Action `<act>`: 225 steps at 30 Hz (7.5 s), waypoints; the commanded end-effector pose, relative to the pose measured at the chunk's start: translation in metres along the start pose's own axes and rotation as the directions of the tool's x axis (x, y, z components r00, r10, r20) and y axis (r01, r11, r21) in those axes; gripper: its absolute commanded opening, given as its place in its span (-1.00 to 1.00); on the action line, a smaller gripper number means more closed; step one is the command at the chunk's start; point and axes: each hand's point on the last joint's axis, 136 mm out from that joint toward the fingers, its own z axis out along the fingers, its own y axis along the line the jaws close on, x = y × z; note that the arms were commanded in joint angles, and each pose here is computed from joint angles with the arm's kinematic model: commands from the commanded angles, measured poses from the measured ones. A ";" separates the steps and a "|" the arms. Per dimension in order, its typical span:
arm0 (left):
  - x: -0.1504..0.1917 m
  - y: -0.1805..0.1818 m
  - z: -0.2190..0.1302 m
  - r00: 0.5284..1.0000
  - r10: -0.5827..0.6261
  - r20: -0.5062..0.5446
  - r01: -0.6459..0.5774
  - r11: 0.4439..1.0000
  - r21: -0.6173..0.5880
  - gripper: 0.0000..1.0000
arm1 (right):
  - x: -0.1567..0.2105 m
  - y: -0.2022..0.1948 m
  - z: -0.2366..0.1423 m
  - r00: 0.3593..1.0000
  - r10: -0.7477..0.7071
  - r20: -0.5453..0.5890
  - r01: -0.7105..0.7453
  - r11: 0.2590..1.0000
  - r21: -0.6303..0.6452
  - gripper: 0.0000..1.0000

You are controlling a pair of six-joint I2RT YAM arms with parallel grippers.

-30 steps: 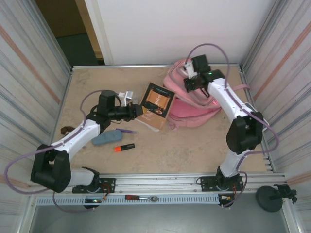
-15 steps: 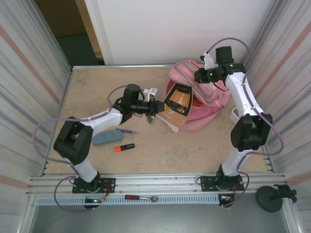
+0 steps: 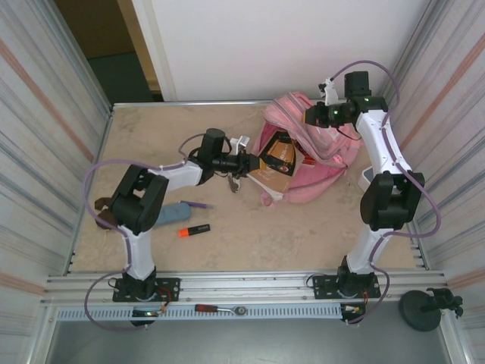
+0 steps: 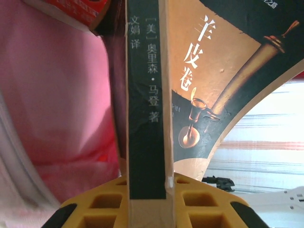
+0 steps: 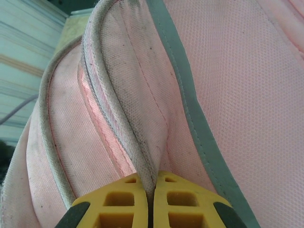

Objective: Pack books, pencil case, and school supplies into a backpack

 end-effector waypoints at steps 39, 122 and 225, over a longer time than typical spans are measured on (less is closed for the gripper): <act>-0.105 0.039 0.029 0.975 0.092 0.204 -0.061 0.986 -0.152 0.15 | 0.027 0.026 0.047 0.997 -0.047 -0.063 0.037 0.988 -0.149 -0.96; 0.001 0.061 0.005 0.977 0.206 -0.060 -0.211 0.874 -0.438 0.40 | 0.126 -0.127 0.038 0.895 0.424 0.137 -0.445 0.839 0.312 0.60; -0.044 0.120 -0.041 0.973 0.120 0.196 0.012 0.826 -0.563 -0.19 | 0.190 -0.063 0.014 0.978 0.177 0.110 -0.206 0.906 0.371 0.49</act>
